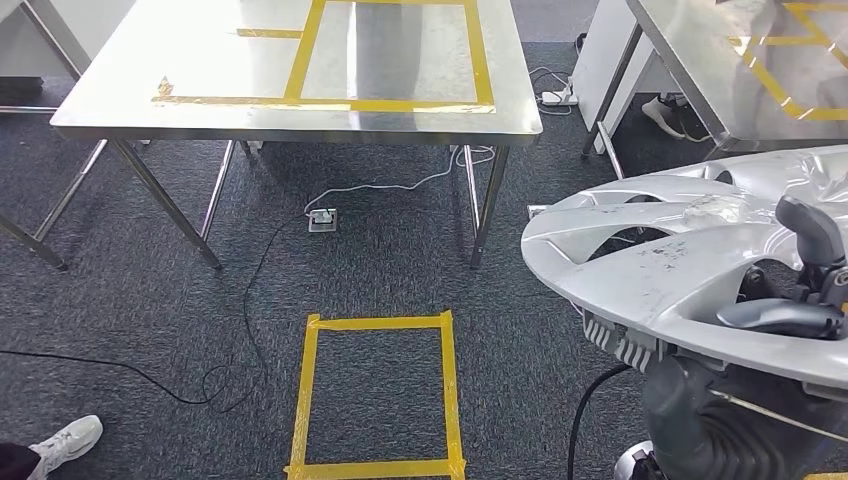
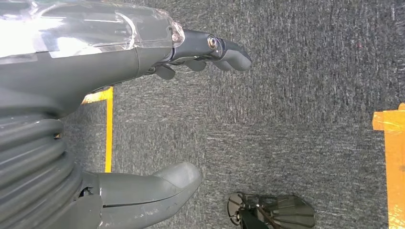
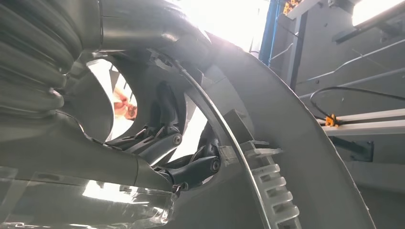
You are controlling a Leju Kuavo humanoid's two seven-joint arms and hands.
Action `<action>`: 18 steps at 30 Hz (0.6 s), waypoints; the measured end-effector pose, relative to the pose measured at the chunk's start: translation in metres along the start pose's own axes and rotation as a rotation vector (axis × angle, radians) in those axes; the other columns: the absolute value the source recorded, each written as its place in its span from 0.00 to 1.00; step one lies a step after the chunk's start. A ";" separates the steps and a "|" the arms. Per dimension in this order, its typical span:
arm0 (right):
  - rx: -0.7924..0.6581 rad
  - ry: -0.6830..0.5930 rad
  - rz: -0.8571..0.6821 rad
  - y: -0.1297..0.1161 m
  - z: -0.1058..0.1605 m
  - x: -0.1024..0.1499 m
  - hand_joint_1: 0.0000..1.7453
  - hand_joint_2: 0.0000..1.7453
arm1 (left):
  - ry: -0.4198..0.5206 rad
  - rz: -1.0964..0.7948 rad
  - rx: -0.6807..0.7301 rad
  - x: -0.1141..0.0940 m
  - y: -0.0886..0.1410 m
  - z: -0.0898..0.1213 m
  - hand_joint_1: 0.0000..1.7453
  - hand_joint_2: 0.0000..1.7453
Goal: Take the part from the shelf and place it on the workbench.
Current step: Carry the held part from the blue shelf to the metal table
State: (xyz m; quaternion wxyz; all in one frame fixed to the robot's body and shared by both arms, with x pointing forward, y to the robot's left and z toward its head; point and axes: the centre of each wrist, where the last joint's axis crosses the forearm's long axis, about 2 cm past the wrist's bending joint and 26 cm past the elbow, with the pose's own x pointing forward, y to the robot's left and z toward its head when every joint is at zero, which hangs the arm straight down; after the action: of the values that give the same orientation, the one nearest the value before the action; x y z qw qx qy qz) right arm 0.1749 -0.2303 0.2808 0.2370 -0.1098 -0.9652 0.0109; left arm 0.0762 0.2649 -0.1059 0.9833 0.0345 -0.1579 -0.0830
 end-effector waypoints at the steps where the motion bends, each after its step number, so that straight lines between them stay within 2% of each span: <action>1: 0.000 0.000 0.000 0.000 0.000 0.000 1.00 1.00 | 0.000 0.000 0.000 0.000 0.000 0.000 0.00 1.00; 18: -0.002 -0.005 -0.005 0.000 0.000 0.000 1.00 1.00 | 0.000 0.000 0.000 0.000 0.000 0.000 0.00 1.00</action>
State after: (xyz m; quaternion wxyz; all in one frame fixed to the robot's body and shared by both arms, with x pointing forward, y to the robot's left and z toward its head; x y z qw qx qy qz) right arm 0.1753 -0.2303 0.2812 0.2344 -0.1074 -0.9661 0.0097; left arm 0.0763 0.2649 -0.1059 0.9833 0.0347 -0.1582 -0.0830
